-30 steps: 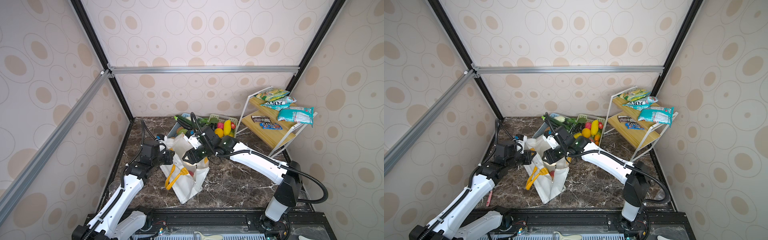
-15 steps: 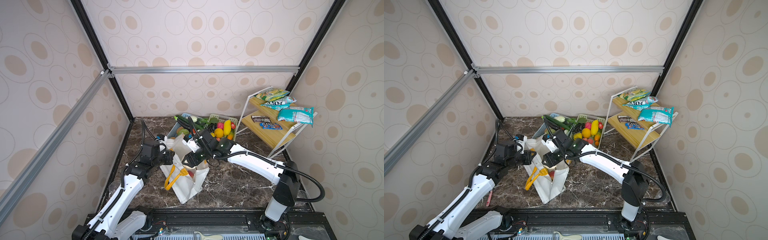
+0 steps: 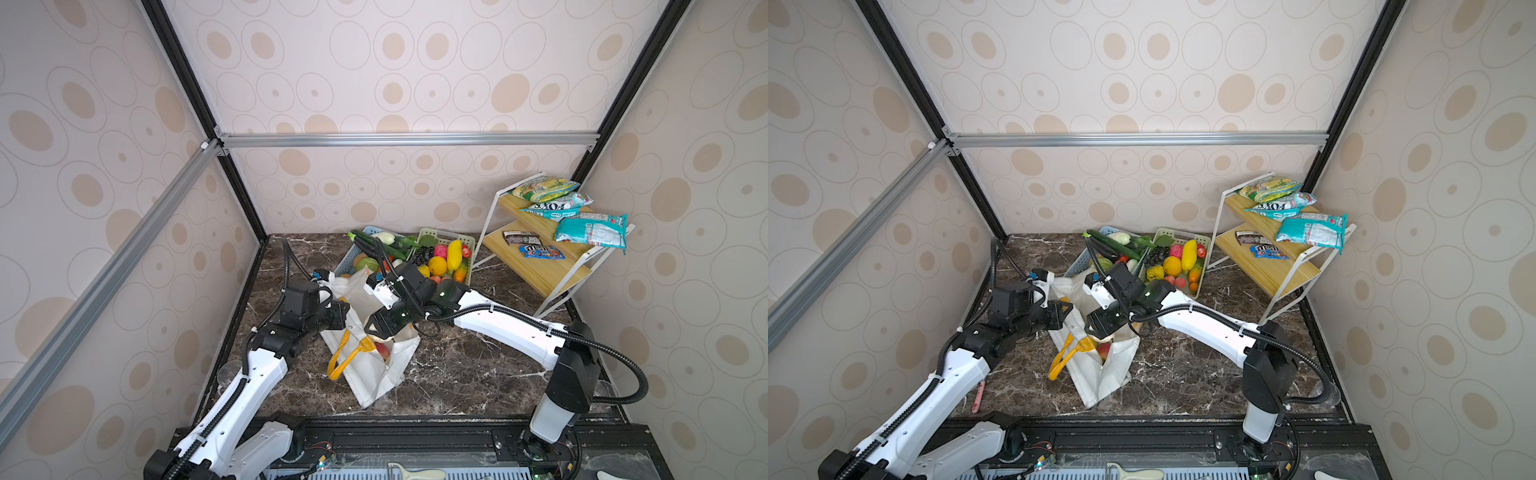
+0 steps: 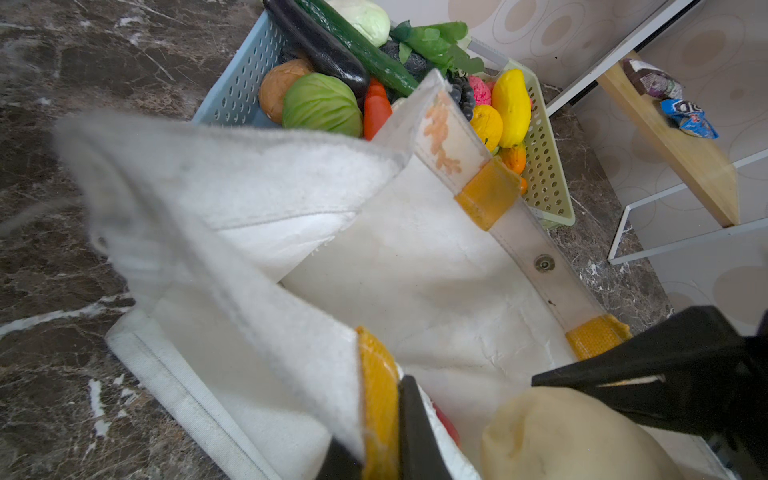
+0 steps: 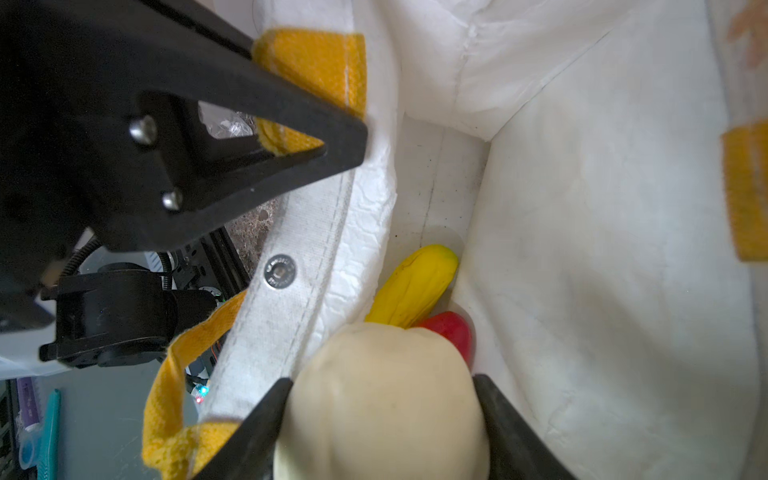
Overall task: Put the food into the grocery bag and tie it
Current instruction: 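Lower the cream-coloured fruit deep into the bag while the left gripper holds the rim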
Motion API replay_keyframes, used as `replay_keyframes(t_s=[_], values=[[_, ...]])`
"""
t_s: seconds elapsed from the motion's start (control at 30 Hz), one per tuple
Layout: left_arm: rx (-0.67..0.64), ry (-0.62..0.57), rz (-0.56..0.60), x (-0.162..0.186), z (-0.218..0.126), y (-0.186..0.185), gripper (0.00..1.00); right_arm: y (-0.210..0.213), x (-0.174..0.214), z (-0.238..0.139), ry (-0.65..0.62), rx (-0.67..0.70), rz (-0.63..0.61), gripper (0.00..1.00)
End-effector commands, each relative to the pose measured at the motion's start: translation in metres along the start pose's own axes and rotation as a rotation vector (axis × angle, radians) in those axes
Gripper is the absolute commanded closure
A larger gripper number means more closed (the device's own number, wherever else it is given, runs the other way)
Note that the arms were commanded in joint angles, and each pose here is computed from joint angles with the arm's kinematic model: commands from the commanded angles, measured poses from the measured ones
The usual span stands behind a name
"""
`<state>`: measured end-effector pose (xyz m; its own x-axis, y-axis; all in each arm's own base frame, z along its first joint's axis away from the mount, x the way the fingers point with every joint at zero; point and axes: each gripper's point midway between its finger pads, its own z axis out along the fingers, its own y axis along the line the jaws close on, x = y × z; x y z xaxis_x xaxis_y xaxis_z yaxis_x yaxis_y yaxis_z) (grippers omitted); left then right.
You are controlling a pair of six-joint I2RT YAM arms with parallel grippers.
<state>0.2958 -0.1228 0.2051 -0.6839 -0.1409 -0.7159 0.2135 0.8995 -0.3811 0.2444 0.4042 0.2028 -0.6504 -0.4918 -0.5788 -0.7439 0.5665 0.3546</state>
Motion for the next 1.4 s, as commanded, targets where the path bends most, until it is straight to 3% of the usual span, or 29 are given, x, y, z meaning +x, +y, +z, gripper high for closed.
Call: replay_keyframes(t_s=[0.0, 1.37], values=[[-0.005, -0.05, 0.009, -0.011, -0.006, 0.0, 1.0, 0.008, 0.017, 0.005, 0.058, -0.016, -0.037, 0.37], [-0.019, -0.062, 0.024, -0.017, -0.018, -0.002, 1.0, 0.014, 0.047, 0.044, 0.203, 0.008, -0.117, 0.38]])
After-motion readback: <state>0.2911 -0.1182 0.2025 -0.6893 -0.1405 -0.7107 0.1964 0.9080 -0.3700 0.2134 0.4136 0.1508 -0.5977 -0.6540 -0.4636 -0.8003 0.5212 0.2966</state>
